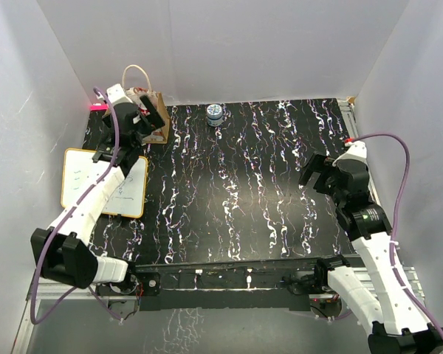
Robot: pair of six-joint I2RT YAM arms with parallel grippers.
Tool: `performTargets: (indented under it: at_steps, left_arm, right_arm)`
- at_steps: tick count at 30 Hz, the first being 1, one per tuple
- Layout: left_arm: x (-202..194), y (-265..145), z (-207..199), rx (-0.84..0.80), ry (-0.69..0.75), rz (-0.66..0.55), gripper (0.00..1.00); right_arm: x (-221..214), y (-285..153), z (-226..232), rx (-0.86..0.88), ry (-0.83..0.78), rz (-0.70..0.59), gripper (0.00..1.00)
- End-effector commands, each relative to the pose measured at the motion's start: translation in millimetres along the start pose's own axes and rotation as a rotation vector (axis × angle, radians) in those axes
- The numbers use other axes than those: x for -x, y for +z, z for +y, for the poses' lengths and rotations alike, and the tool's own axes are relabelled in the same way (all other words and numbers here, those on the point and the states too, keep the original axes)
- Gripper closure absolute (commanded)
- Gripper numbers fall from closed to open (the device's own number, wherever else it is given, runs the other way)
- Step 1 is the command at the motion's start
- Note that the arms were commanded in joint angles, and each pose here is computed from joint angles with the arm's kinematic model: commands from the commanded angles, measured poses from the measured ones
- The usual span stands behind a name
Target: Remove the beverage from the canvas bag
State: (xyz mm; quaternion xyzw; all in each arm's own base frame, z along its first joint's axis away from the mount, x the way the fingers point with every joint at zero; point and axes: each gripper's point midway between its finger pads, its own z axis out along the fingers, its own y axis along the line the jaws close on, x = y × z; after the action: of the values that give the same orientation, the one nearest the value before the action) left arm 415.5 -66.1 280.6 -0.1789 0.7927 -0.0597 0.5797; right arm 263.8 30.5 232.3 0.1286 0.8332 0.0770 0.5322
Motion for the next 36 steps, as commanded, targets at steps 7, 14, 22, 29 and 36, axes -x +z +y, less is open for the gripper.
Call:
performTargets:
  at_steps: [7,14,22,29,36]
  left_arm:
    - [55.0,44.6,31.8,0.210,-0.394,-0.107,0.03]
    - [54.7,81.2,66.8,0.317,-0.489,-0.104,0.03]
    - [28.3,132.3,70.2,0.292,-0.532,0.029,0.11]
    - [18.9,148.9,85.0,0.323,-0.550,0.040,0.18]
    - [-2.4,164.7,90.2,0.326,-0.581,0.132,0.42]
  right_arm:
    - [19.6,-1.5,9.4,0.061,-0.018,-0.098,0.02]
    - [23.3,-4.8,9.2,0.068,-0.022,-0.128,0.02]
    - [21.8,-4.2,9.5,0.071,-0.024,-0.122,0.02]
    - [24.8,-6.3,8.3,0.067,-0.025,-0.141,0.02]
    - [26.7,-8.6,9.6,0.078,-0.030,-0.158,0.02]
